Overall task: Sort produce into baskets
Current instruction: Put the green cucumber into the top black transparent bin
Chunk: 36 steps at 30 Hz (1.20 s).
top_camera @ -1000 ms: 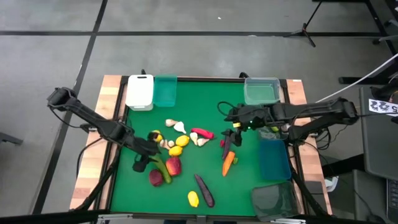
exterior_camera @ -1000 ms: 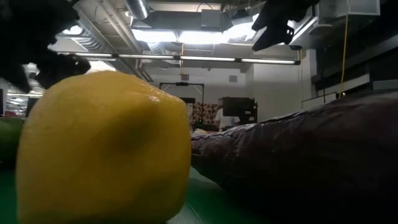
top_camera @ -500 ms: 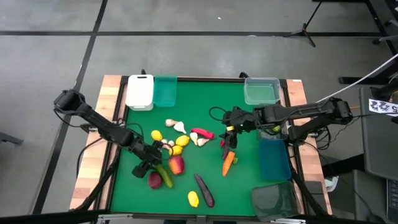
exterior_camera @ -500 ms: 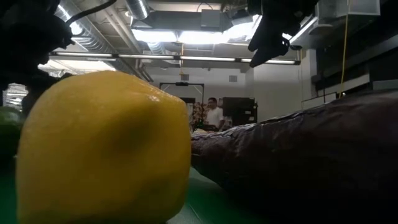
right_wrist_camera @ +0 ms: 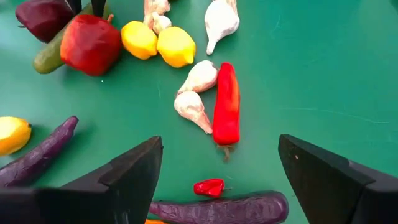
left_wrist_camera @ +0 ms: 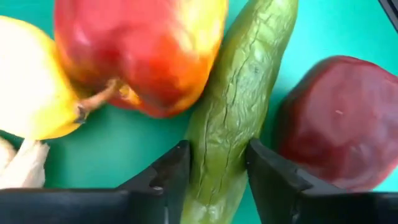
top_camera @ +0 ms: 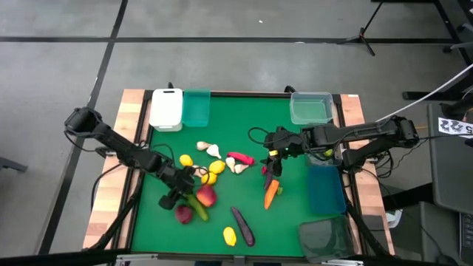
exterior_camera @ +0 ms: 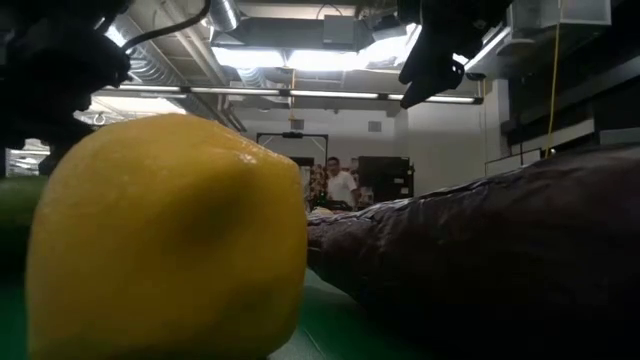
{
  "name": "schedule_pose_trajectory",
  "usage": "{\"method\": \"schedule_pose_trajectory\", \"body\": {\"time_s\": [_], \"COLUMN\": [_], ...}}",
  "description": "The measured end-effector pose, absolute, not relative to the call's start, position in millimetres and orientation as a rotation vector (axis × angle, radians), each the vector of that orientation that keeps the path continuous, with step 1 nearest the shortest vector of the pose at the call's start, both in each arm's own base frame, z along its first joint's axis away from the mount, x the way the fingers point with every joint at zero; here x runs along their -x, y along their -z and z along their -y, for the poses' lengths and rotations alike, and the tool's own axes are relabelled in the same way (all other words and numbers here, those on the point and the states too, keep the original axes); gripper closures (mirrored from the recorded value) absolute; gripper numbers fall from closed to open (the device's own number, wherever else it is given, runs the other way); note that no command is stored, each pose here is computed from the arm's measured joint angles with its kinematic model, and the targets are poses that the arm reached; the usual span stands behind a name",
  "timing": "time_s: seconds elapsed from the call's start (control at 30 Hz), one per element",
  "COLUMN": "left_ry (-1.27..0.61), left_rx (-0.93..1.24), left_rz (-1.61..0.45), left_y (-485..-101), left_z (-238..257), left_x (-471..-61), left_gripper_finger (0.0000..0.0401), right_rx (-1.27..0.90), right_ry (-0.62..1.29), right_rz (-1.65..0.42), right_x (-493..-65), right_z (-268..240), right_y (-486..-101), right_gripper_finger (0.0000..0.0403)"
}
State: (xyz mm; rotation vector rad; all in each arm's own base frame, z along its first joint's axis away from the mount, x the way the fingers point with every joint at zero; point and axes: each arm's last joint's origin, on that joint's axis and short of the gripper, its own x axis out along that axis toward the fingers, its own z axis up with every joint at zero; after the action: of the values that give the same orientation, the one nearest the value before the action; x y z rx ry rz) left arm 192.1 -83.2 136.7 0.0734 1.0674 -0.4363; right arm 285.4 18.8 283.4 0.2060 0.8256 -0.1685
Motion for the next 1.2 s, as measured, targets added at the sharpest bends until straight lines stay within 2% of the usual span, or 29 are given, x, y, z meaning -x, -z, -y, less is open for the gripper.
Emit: {"method": "schedule_pose_trajectory", "body": {"time_s": [0.13,0.23,0.53,0.8,0.9,1.0,1.2], "left_ry": [0.398,0.366,0.287,0.269,0.249,0.224,0.146], "left_rx": [-0.069,-0.054,-0.034,-0.022,-0.041,-0.066,-0.128], "left_rz": [-1.067,-1.052,-0.973,-0.878,-0.828,-0.746,-0.452], "left_y": [-137,-137,-144,-167,-179,-192,-227], "left_z": [78,74,63,60,59,57,46], "left_x": [-193,-196,-209,-226,-234,-241,-249], "left_gripper_finger": [0.0302,0.0313,0.0318,0.0319,0.032,0.032,0.032], "right_rx": [-0.203,-0.203,-0.168,-0.148,-0.11,-0.064,0.011], "right_ry": [0.168,0.167,0.151,0.137,0.125,0.085,-0.02], "right_rz": [-0.826,-0.826,-0.809,-0.758,-0.679,-0.566,-0.415], "right_x": [-285,-285,-287,-290,-295,-297,-283], "right_z": [-19,-19,-19,-19,-19,-20,-21], "right_y": [-283,-283,-285,-288,-294,-308,-336], "right_gripper_finger": [0.0084,0.0084,0.0084,0.0084,0.0084,0.0084,0.0084]}}
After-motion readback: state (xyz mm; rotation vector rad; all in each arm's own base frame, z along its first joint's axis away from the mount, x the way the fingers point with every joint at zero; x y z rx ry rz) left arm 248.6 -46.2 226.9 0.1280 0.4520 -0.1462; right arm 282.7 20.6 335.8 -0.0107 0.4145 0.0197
